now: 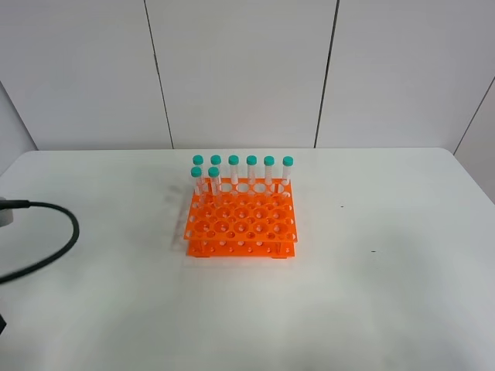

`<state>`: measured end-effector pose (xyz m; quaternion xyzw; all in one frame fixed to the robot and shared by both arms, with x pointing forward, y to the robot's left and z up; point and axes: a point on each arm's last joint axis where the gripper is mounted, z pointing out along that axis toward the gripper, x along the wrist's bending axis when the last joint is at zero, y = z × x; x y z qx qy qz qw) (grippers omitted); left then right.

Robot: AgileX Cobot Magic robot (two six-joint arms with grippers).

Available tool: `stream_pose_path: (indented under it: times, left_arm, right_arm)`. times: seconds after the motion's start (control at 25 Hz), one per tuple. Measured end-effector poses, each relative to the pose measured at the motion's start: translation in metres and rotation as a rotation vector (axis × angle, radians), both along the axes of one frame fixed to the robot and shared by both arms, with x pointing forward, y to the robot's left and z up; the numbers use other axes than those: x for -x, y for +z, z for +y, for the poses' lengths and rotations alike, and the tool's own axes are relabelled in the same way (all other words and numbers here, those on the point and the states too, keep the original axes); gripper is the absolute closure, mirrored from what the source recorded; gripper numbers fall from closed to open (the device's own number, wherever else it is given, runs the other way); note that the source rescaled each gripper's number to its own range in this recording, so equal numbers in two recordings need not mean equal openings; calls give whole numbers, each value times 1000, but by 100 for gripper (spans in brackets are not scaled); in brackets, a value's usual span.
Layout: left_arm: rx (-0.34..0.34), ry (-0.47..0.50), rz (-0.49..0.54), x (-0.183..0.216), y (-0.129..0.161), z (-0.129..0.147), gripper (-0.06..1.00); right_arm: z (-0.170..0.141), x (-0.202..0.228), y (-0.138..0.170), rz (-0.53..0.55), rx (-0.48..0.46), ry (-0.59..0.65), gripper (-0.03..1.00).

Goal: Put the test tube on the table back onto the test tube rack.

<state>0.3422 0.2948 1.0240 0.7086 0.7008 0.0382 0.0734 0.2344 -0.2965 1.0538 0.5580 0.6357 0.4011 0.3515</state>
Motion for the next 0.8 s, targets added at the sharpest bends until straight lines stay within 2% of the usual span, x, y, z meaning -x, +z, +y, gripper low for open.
stream_pose_path:
  times: [0.16,0.8]
  left_arm:
    - [3,2,-133,25,-7,1,-1]
    - [15,3,-651,93,15,2,-1]
  right_arm:
    - [0,0,0,0,0,0,-2]
    - [0,0,0,0,0,0,-2]
